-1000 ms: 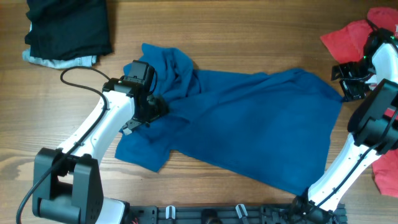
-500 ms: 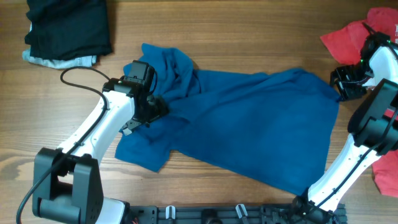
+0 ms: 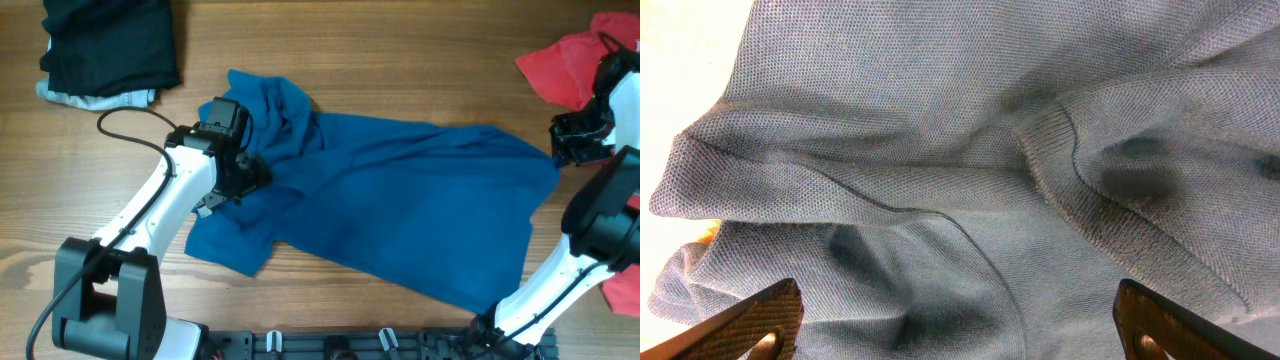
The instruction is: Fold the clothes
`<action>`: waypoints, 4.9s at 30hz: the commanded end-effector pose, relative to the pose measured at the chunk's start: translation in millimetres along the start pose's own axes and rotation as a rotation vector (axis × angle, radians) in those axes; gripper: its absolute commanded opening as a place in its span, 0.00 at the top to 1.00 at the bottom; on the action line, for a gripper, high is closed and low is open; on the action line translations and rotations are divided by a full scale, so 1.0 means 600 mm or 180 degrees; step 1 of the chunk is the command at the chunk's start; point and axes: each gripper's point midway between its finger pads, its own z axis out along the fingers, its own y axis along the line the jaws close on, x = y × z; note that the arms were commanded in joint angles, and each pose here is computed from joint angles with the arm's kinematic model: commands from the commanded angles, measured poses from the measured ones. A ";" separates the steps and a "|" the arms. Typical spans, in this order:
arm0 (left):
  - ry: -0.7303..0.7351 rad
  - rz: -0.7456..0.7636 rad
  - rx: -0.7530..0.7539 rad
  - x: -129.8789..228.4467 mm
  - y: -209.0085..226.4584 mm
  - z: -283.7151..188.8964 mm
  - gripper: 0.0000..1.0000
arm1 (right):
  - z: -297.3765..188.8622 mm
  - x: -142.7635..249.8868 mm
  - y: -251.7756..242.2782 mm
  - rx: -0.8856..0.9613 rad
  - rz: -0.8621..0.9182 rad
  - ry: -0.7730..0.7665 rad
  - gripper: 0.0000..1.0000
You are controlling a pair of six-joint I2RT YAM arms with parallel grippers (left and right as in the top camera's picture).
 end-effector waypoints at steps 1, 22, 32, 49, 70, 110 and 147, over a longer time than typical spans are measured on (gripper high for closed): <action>-0.0005 -0.0078 0.0040 0.001 0.003 -0.005 0.00 | -0.062 0.004 -0.033 -0.0007 0.0055 -0.0205 0.87; 0.0108 -0.0052 0.0129 0.012 -0.005 -0.006 0.00 | 0.018 0.074 0.003 -0.0731 -0.1009 0.0388 0.43; 0.0121 -0.0052 0.0115 0.014 -0.003 -0.006 0.00 | 0.064 0.008 0.002 -0.1534 -0.1322 0.0256 0.01; 0.0143 0.0043 0.0082 0.017 0.001 -0.006 0.00 | 0.007 0.027 0.011 -0.1895 -0.1448 0.0231 0.85; 0.0102 0.0043 0.0136 0.012 -0.005 -0.006 0.00 | 0.125 0.285 -0.084 -0.0592 -0.1865 0.0557 0.69; 0.0074 0.0094 0.0156 0.009 -0.008 -0.003 0.00 | 0.053 0.199 0.077 -0.0869 -0.3023 -0.0241 0.53; -0.0128 0.0821 0.1068 -0.016 -0.106 -0.021 0.00 | -0.115 0.459 -0.010 -0.1468 -0.3546 0.0003 0.01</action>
